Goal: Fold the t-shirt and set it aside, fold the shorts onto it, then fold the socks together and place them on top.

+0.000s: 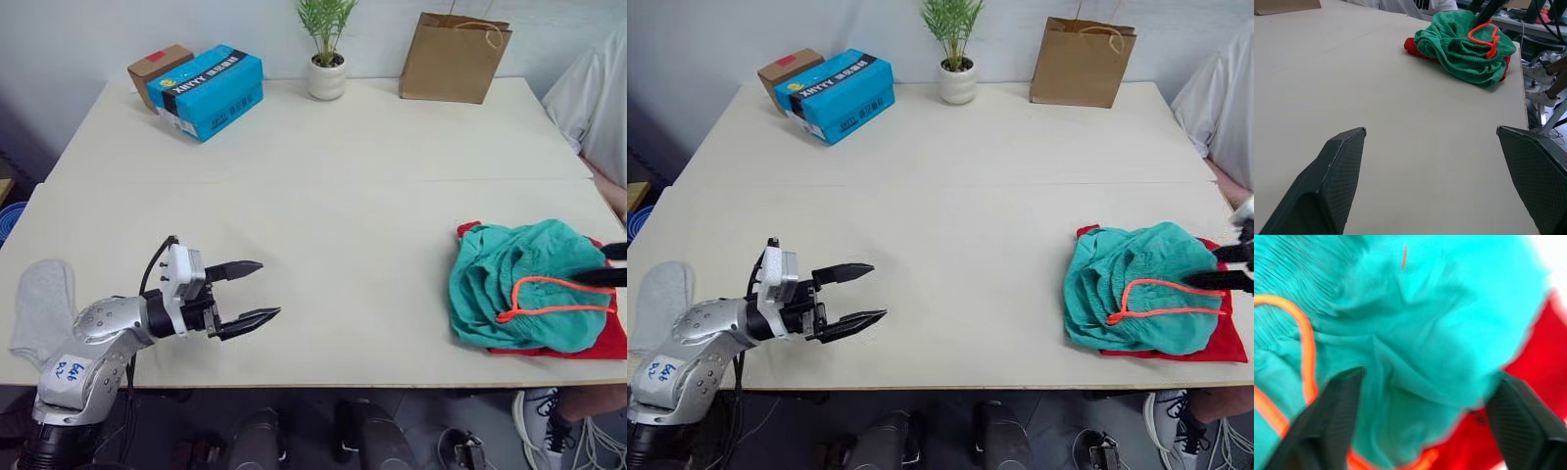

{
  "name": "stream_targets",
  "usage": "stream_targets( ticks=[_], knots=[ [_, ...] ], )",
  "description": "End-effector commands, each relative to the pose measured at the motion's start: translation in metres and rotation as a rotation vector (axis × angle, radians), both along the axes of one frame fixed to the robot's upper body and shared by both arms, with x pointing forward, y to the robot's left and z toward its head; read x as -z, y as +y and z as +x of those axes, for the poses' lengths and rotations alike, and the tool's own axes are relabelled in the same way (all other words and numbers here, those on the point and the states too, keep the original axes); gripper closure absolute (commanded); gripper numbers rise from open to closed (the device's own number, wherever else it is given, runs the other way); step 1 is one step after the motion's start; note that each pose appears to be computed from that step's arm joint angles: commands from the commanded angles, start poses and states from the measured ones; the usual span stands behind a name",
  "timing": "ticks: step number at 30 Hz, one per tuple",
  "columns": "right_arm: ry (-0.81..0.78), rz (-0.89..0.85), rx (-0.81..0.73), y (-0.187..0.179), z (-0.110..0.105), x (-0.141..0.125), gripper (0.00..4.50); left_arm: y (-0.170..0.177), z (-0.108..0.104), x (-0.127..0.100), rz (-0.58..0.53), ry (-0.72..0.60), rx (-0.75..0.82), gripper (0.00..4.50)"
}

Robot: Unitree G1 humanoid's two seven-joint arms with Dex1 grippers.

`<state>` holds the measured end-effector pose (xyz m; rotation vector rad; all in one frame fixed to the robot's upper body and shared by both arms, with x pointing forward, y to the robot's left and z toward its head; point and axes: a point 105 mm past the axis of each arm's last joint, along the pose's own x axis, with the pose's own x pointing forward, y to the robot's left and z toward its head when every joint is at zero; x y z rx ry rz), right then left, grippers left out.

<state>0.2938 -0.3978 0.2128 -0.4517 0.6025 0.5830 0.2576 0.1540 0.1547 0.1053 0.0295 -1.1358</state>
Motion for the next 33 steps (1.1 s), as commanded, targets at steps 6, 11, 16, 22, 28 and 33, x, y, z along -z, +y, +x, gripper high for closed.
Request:
stream_targets(
  ticks=[6, 11, 16, 22, 28, 33],
  knots=[
    [-0.51, 0.081, -0.221, 0.098, 0.018, -0.048, 0.04, 0.022, 0.02, -0.006, 0.048, -0.039, -0.036, 0.0],
    [-0.401, 0.285, -0.291, 0.162, 0.008, -0.005, 0.04, 0.027, 0.024, -0.004, 0.057, -0.042, -0.046, 0.0],
    [-0.405, 0.418, -0.332, 0.202, 0.006, 0.01, 0.04, 0.039, 0.021, -0.002, 0.073, -0.045, -0.097, 0.0],
    [-0.517, 0.383, -0.428, 0.219, -0.008, 0.029, 0.04, 0.076, 0.016, -0.001, 0.113, -0.156, -0.352, 0.0],
    [-0.616, 0.416, -0.705, 0.235, -0.057, 0.06, 0.04, 0.13, -0.026, 0.004, 0.14, -0.206, -0.701, 0.0],
    [-0.594, 0.538, -0.764, 0.241, -0.071, 0.069, 0.04, 0.199, -0.119, 0.044, 0.164, -0.092, -1.106, 0.0]
  ],
)
